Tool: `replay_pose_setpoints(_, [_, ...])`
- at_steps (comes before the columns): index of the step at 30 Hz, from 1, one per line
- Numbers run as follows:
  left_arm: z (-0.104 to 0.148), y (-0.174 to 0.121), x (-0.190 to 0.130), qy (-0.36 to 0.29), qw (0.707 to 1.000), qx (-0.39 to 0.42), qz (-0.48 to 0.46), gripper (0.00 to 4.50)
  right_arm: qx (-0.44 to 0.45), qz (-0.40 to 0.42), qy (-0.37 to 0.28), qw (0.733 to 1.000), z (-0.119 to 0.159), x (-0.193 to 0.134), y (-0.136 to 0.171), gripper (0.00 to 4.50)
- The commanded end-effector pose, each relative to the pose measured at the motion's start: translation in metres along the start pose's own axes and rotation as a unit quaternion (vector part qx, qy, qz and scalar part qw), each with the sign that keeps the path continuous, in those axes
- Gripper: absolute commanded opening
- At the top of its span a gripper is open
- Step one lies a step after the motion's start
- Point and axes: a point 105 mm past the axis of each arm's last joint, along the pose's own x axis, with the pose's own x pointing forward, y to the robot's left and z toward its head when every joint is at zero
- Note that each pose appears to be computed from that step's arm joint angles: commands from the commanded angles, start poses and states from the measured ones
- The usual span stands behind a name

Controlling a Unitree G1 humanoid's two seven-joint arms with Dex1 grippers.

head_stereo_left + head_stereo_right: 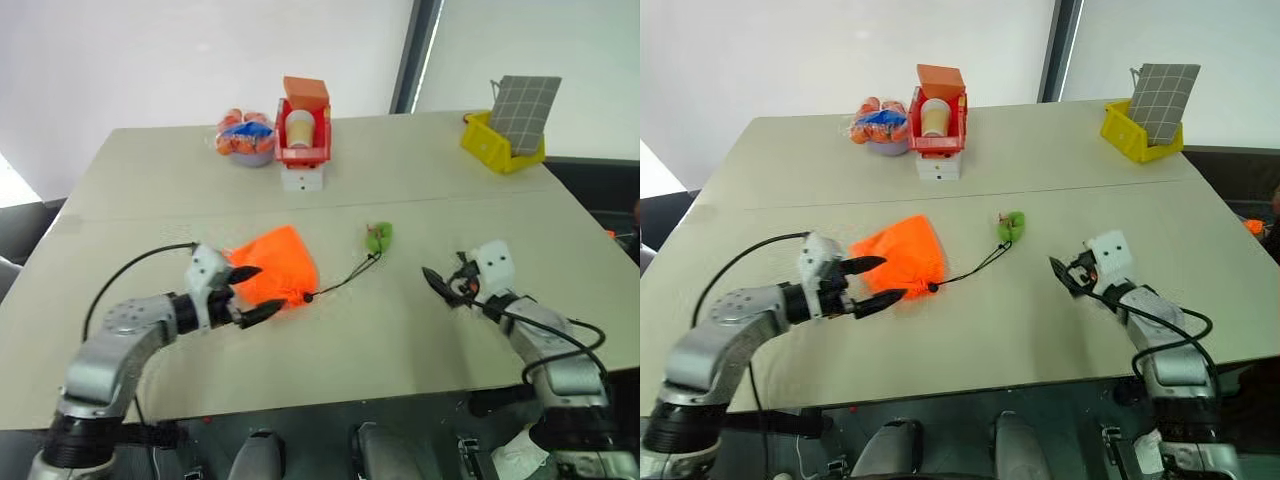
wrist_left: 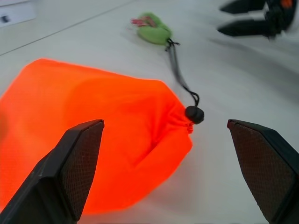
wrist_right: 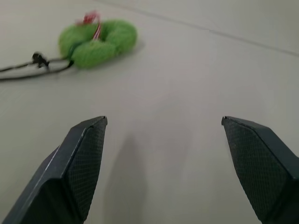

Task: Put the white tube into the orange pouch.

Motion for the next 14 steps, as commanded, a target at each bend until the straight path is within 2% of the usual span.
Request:
replay_pose_setpoints(1, [0.006, 0.030, -0.026, -0.028, 0.996, -0.012, 0.083, 4.50, -0.007, 0.014, -0.045, 0.999, 0.019, -0.014, -0.004, 4.22])
replay_pose_setpoints(5, [-0.019, 0.057, -0.054, -0.014, 0.984, -0.020, 0.175, 4.50, 0.002, 0.032, -0.053, 0.998, 0.015, -0.024, -0.001, 4.22])
replay_pose_setpoints(9, [-0.043, 0.065, -0.063, -0.003, 0.976, -0.022, 0.215, 4.50, 0.020, 0.063, -0.050, 0.997, 0.011, -0.026, 0.010, 4.22])
replay_pose_setpoints(14, [-0.052, 0.065, -0.061, -0.008, 0.974, -0.023, 0.225, 4.50, 0.022, 0.071, -0.050, 0.996, 0.009, -0.026, 0.012, 4.22])
